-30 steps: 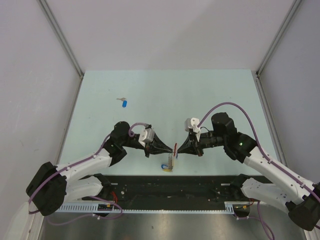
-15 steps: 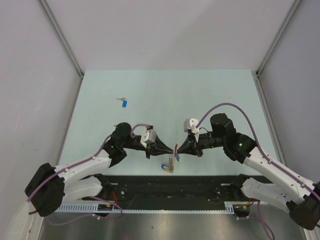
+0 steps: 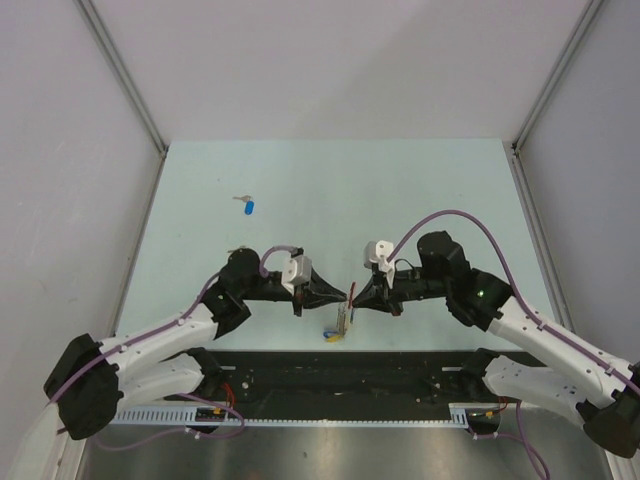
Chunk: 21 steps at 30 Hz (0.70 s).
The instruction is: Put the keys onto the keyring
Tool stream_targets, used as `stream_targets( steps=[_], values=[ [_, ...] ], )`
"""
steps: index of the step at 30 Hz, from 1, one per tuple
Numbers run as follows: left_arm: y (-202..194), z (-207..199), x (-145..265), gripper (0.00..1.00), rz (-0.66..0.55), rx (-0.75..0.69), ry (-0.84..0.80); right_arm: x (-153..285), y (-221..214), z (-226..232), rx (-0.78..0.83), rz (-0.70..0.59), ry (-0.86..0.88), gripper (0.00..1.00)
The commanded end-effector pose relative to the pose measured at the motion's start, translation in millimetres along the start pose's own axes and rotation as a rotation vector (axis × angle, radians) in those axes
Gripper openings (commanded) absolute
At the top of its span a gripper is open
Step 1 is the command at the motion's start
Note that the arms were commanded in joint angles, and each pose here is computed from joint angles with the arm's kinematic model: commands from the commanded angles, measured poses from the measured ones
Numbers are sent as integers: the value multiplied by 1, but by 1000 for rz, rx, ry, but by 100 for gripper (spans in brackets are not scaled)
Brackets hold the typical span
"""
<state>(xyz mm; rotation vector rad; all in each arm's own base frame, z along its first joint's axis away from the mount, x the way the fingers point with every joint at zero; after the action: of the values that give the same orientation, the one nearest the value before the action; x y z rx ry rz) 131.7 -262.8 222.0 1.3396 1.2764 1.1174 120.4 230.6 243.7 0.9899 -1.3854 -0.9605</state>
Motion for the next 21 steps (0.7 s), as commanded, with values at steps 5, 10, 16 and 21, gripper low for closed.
stream_targets(
  steps=[5,10,16,21],
  values=[
    [22,1,2,0,-85,-40,65,6,19,-8,40,-42,-88,0],
    [13,26,15,0,-84,0,320,8,0,-26,-87,62,-250,0],
    [11,36,42,1,-79,87,566,10,-39,-44,-280,259,-392,0],
    [19,30,65,0,-62,152,699,6,-66,-59,-375,395,-454,0]
  ],
)
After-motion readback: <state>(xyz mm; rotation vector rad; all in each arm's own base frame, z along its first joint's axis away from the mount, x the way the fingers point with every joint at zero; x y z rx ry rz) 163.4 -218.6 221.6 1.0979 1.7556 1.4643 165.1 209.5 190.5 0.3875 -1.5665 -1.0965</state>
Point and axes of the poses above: each gripper's point midway between its finger pads, its own x axis back along the fingers, its own z axis along the line the jaws close on, y = z × x, the point moved 5 cm from there along x, back along the fingers, and after that the axes turned 7 degrees about x, right-handed, at the moved point
